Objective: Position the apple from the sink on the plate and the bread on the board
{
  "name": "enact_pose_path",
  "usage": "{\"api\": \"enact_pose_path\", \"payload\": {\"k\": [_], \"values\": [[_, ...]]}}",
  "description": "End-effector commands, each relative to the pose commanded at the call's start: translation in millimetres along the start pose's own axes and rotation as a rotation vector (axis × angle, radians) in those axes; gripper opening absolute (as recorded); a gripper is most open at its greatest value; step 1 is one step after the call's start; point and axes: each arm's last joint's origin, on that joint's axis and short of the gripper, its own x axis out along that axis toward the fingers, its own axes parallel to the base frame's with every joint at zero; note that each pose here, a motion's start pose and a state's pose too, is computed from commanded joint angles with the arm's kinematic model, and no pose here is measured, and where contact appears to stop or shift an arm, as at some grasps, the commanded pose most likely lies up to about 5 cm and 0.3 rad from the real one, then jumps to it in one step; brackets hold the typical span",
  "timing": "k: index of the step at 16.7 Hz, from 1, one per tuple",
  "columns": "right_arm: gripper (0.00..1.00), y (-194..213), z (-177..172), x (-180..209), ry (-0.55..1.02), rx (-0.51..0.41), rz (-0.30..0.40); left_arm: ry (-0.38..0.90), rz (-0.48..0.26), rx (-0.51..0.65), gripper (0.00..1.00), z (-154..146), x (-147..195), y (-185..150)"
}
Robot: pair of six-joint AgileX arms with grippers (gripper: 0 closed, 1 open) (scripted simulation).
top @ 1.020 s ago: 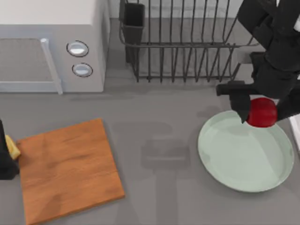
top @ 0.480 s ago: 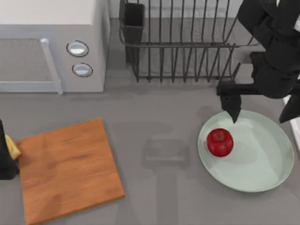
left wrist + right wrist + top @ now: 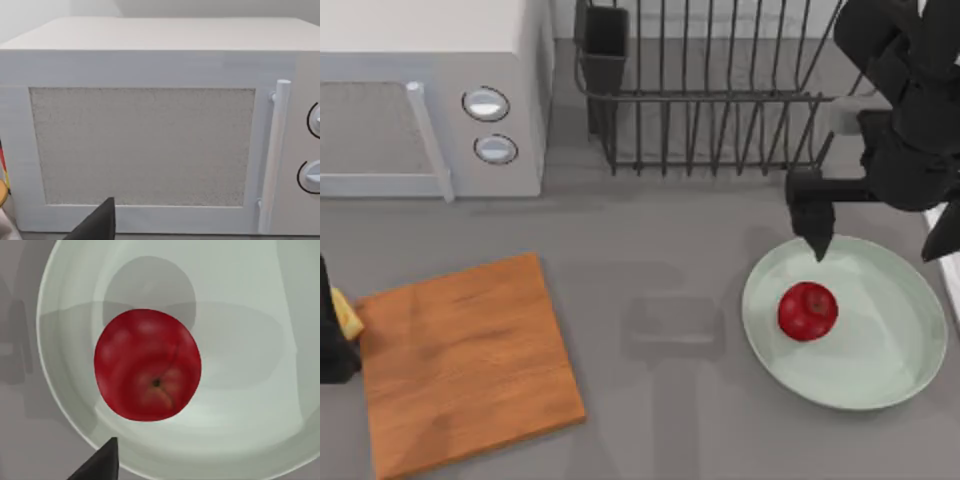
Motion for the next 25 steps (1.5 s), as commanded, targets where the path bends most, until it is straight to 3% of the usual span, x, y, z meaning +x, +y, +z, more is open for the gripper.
{"api": "enact_pose_path", "payload": {"k": [6,13,17,20,25], "values": [[1.0,-41,-40,-26,-0.241,-0.002,0.084,0.0,0.0,0.0,1.0,0,0,0],[1.0,-105,-143,-34,-0.816,-0.007,0.165,0.0,0.0,0.0,1.0,0,0,0],[1.0,-127,-191,0,-1.166,-0.011,0.134,0.0,0.0,0.0,1.0,0,0,0],[1.0,-136,-207,32,-1.373,-0.013,0.08,0.0,0.0,0.0,1.0,0,0,0],[1.0,-143,-212,65,-1.545,-0.015,0.006,0.0,0.0,0.0,1.0,0,0,0]]}}
